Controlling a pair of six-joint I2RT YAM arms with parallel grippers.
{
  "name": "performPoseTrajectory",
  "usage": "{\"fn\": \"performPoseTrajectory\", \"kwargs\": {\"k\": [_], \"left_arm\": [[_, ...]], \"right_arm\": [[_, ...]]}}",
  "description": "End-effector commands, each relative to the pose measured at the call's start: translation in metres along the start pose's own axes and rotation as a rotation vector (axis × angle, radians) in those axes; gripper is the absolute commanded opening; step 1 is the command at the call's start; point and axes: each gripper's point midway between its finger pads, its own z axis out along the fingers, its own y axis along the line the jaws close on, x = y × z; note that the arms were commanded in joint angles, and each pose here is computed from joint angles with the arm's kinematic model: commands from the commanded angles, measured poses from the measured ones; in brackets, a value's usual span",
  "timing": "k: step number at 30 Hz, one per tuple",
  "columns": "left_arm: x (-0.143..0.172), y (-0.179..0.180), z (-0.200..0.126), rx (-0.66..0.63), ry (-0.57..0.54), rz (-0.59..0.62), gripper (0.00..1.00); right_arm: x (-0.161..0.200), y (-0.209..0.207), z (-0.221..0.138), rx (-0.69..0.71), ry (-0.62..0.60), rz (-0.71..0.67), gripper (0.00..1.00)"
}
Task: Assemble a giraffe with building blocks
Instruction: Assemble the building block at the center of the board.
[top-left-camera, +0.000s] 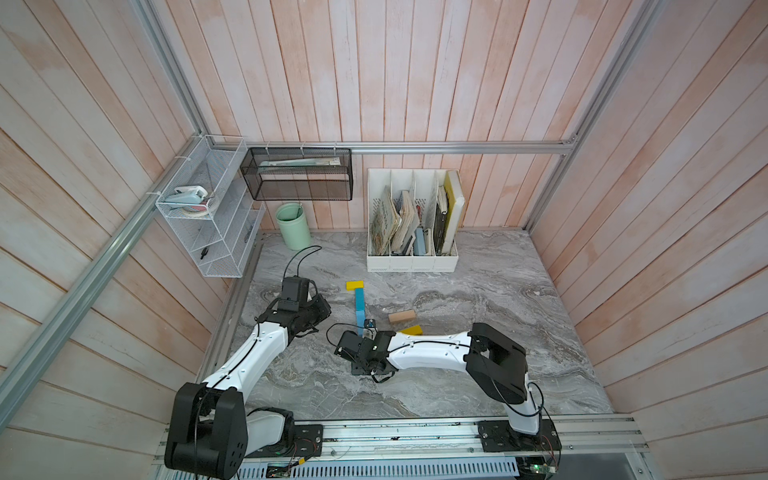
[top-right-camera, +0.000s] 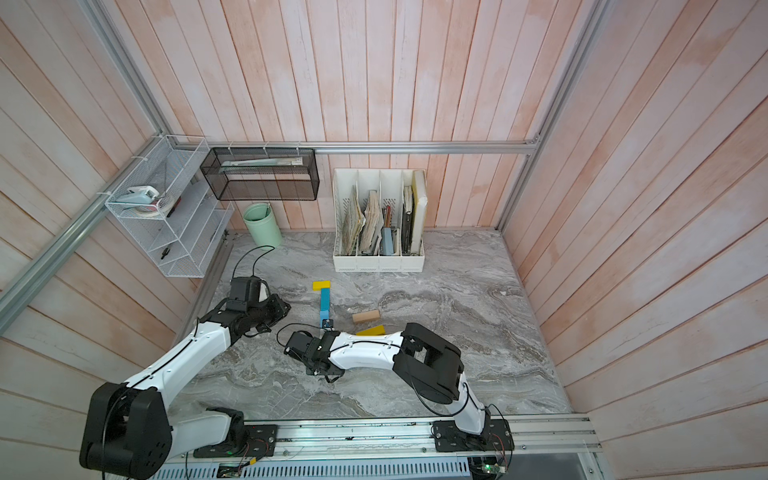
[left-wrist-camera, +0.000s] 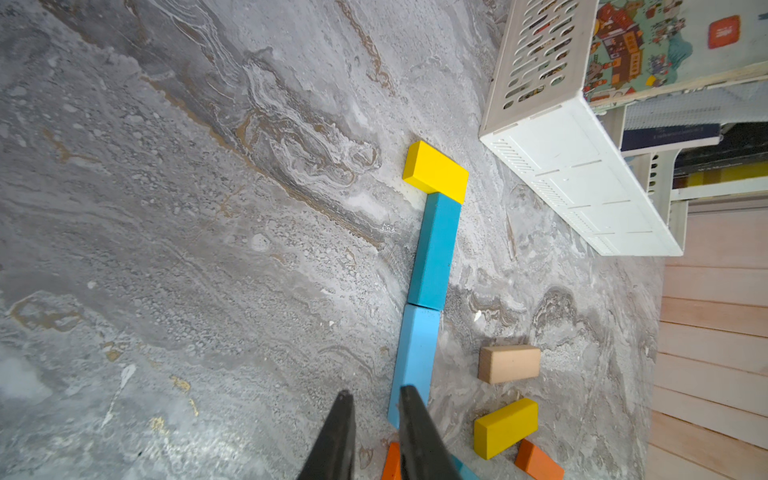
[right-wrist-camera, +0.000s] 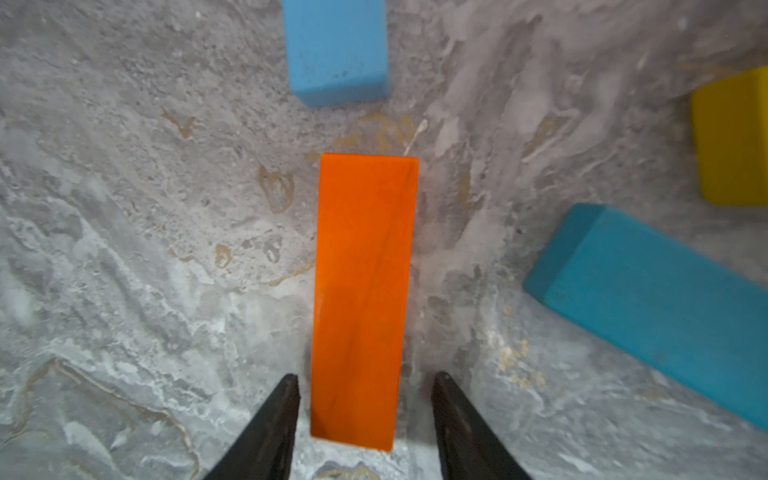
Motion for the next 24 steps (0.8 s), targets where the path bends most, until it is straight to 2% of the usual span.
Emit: {"fn": "performPoseTrajectory", "kwargs": {"k": [1,4,6,9,10,11,12,18,24], "left_arm": [[0.012,0.002,0.002,0.026,0.039,0.014,0.23],[0.038,0.007,0.008,0.032,0.109,0.016,0.2],[0.059,0.011,0.012,0.02,0.153,0.026,0.17],[0.081,0.016,0.014,0.013,0.191,0.029,0.05],[0.085,0.016,0.015,0.019,0.2,0.029,0.01],[0.09,0.017,0.016,0.019,0.212,0.026,0.0],[0.093,0.017,0.017,0.019,0.22,0.025,0.0],[0.113,0.012,0.025,0.006,0.292,0.054,0.0],[0.15,0.007,0.029,0.016,0.419,0.091,0.0]], "right_arm": [[-0.021,-0.012,-0.035,0.039,-0.099,-0.003,0.54],[-0.031,-0.025,-0.052,0.01,-0.141,-0.003,0.46],[-0.029,-0.027,-0.055,-0.086,-0.132,-0.025,0.32],[-0.024,-0.023,-0.058,-0.29,-0.105,-0.051,0.24],[-0.023,-0.023,-0.058,-0.342,-0.096,-0.041,0.18],[-0.022,-0.025,-0.056,-0.387,-0.075,-0.028,0.04],[-0.019,-0.026,-0.051,-0.42,-0.04,-0.027,0.0],[-0.01,-0.021,-0.019,-0.419,0.094,-0.113,0.0],[-0.01,-0.014,-0.001,-0.466,0.133,-0.116,0.0]]}}
